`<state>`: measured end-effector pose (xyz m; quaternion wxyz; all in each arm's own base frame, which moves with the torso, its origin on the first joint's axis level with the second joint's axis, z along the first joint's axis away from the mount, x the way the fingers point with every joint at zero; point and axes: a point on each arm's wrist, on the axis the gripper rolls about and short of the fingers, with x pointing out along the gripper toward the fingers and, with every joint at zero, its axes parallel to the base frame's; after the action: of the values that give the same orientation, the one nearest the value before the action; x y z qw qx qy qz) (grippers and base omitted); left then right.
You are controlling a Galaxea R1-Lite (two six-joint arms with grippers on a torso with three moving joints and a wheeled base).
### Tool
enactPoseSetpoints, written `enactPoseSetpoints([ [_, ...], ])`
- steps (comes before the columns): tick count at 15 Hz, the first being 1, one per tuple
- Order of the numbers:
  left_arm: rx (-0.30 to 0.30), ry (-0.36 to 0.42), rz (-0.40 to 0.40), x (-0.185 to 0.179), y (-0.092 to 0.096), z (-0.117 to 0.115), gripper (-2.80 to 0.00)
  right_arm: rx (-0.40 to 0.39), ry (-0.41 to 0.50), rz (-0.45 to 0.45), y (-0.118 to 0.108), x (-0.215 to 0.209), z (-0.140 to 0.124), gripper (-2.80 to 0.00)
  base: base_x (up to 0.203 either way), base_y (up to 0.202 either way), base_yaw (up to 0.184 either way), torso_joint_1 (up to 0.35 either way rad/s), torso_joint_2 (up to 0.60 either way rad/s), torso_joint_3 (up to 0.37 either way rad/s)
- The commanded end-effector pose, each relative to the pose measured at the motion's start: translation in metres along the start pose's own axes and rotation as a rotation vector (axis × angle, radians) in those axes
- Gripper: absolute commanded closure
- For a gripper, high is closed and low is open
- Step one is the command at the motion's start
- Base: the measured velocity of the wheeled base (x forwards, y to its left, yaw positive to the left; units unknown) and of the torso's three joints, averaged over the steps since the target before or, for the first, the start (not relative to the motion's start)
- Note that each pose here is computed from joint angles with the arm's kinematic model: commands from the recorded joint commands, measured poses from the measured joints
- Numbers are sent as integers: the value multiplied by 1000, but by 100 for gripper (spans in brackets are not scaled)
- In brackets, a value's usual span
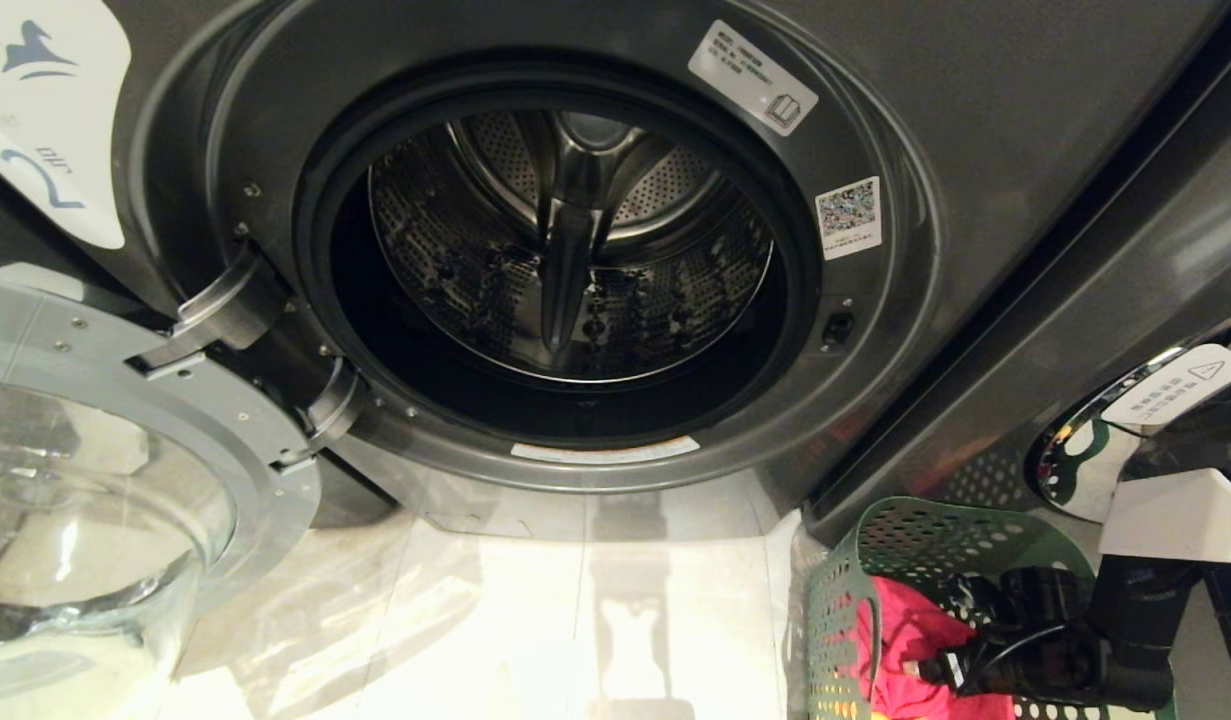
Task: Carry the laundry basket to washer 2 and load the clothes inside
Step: Place the clothes into the washing machine
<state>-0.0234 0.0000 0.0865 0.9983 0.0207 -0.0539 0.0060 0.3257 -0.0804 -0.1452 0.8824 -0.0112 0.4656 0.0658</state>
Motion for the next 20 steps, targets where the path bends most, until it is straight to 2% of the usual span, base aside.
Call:
enactPoseSetpoints([
  [1, 0, 39, -1, 2, 0, -11, 0, -67, 3, 8, -3, 14, -5, -280, 0, 0, 0, 0, 0, 0],
  [4, 0, 39, -1, 2, 0, -11, 0, -99, -13, 143, 1, 19, -13, -280, 0, 0, 0, 0, 0, 0],
  [5, 0, 39, -1, 2, 0, -11, 0, -103, -2, 161, 2, 21, -16, -280, 0, 0, 0, 0, 0, 0],
  [8, 0, 39, -1, 2, 0, -11, 0, -131, 47, 190, 2, 25, -28, -280, 0, 0, 0, 0, 0, 0],
  [11, 0, 39, 0, 2, 0, -11, 0, -150, 54, 216, 4, 24, -34, -280, 0, 0, 0, 0, 0, 0],
  [20, 0, 39, -1, 2, 0, -11, 0, -160, 106, 246, 8, 44, -62, -280, 0, 0, 0, 0, 0, 0],
])
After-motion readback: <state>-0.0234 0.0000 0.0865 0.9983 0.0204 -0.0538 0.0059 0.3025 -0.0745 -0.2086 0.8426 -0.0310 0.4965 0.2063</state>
